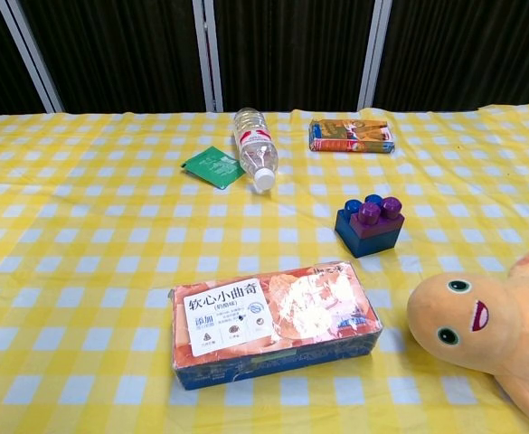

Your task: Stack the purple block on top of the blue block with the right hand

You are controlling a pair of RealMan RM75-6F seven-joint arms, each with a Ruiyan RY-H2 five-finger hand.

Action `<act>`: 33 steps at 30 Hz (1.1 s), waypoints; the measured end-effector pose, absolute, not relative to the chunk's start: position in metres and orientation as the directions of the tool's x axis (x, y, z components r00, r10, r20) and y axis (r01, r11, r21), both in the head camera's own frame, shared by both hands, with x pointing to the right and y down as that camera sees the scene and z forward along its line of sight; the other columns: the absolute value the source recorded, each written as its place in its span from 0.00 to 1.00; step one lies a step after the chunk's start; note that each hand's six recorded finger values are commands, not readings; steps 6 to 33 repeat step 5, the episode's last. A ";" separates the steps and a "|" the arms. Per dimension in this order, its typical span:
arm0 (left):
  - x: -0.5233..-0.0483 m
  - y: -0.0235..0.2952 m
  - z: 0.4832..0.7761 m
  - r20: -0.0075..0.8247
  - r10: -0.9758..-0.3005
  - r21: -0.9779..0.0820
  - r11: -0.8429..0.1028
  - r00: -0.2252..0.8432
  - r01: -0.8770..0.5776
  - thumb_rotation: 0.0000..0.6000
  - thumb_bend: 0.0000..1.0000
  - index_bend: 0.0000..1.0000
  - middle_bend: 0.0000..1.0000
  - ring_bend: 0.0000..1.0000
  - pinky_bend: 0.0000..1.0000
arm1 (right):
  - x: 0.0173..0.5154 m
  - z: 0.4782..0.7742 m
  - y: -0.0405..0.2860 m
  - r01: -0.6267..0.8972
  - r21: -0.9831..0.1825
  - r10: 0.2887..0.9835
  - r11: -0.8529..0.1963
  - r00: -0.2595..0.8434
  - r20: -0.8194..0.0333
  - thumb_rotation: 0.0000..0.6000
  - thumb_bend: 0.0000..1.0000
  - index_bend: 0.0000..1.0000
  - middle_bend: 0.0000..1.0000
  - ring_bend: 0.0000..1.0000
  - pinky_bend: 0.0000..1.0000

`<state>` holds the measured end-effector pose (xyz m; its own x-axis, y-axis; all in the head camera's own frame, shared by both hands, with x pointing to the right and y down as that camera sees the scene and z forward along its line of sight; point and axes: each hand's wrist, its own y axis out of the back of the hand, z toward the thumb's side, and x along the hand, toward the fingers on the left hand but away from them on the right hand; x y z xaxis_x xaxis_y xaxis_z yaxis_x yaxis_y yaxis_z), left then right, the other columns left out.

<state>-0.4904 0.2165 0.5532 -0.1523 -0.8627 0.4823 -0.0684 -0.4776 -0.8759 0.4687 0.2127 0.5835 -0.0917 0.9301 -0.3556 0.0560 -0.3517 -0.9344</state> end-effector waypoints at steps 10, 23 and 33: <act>-0.495 0.216 0.552 0.478 -0.864 -0.878 -0.473 -0.157 -0.069 1.00 0.24 0.19 0.00 0.00 0.10 | 0.475 0.579 0.215 0.069 -0.939 0.932 -0.337 -0.112 -0.343 1.00 0.48 0.07 0.00 0.00 0.00; -0.495 0.216 0.552 0.478 -0.864 -0.878 -0.473 -0.157 -0.069 1.00 0.24 0.19 0.00 0.00 0.10 | 0.475 0.579 0.215 0.069 -0.939 0.932 -0.337 -0.112 -0.343 1.00 0.48 0.07 0.00 0.00 0.00; -0.495 0.216 0.552 0.478 -0.864 -0.878 -0.473 -0.157 -0.069 1.00 0.24 0.19 0.00 0.00 0.10 | 0.475 0.579 0.215 0.069 -0.939 0.932 -0.337 -0.112 -0.343 1.00 0.48 0.07 0.00 0.00 0.00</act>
